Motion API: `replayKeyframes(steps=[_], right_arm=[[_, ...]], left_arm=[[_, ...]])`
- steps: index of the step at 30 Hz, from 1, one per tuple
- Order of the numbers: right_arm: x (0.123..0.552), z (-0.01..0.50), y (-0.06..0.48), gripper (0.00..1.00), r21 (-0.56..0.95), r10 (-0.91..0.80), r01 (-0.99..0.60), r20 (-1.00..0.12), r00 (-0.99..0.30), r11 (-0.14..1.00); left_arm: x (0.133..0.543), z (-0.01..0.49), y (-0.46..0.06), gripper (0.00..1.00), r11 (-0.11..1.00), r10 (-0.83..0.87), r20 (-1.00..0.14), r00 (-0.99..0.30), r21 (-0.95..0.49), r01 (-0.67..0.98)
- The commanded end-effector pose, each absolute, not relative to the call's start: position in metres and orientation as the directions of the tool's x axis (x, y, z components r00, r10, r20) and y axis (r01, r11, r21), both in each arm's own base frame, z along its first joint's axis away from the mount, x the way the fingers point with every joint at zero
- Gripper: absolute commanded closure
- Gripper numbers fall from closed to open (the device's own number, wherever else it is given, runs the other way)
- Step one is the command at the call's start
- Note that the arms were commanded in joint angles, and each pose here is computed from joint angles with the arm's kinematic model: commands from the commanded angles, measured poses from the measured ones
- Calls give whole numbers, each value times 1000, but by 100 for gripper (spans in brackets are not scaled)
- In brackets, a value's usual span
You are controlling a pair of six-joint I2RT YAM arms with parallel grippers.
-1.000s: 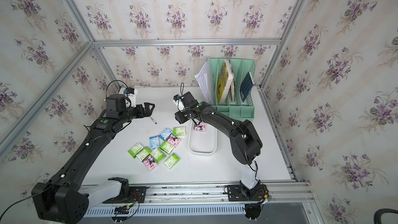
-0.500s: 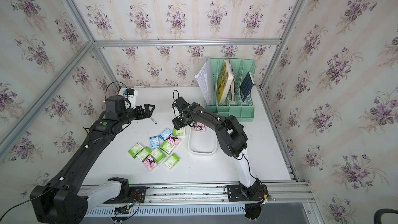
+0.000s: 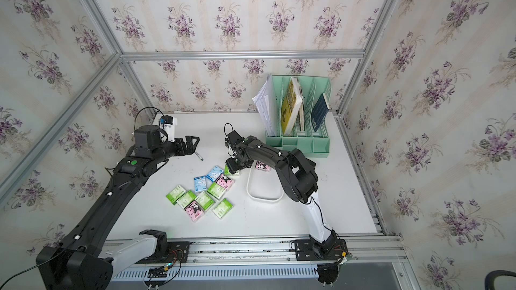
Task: Put the pocket tissues into the storage box
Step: Move the storage box to the center of the board, then pick up the pocket tissues from the center of the board.
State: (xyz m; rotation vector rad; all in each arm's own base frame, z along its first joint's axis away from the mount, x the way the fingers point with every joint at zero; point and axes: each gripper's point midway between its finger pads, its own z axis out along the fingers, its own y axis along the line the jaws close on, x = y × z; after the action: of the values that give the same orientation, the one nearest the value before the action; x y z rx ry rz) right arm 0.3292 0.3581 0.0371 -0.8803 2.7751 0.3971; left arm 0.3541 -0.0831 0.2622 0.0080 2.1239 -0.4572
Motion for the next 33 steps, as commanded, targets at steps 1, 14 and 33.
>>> replayKeyframes(steps=[1, 14, 33], right_arm=[[326, 36, 349, 33, 171, -521, -566, -248, -817, 806], [327, 33, 363, 37, 255, -481, -543, -269, -834, 800], [328, 15, 357, 100, 256, -477, -527, -233, -847, 810]], left_arm=[[354, 263, -82, 1, 934, -160, -813, -560, -309, 181], [354, 263, -81, 1, 937, -159, -814, -559, -303, 175], [351, 264, -78, 1, 944, -146, -819, -556, -283, 170]])
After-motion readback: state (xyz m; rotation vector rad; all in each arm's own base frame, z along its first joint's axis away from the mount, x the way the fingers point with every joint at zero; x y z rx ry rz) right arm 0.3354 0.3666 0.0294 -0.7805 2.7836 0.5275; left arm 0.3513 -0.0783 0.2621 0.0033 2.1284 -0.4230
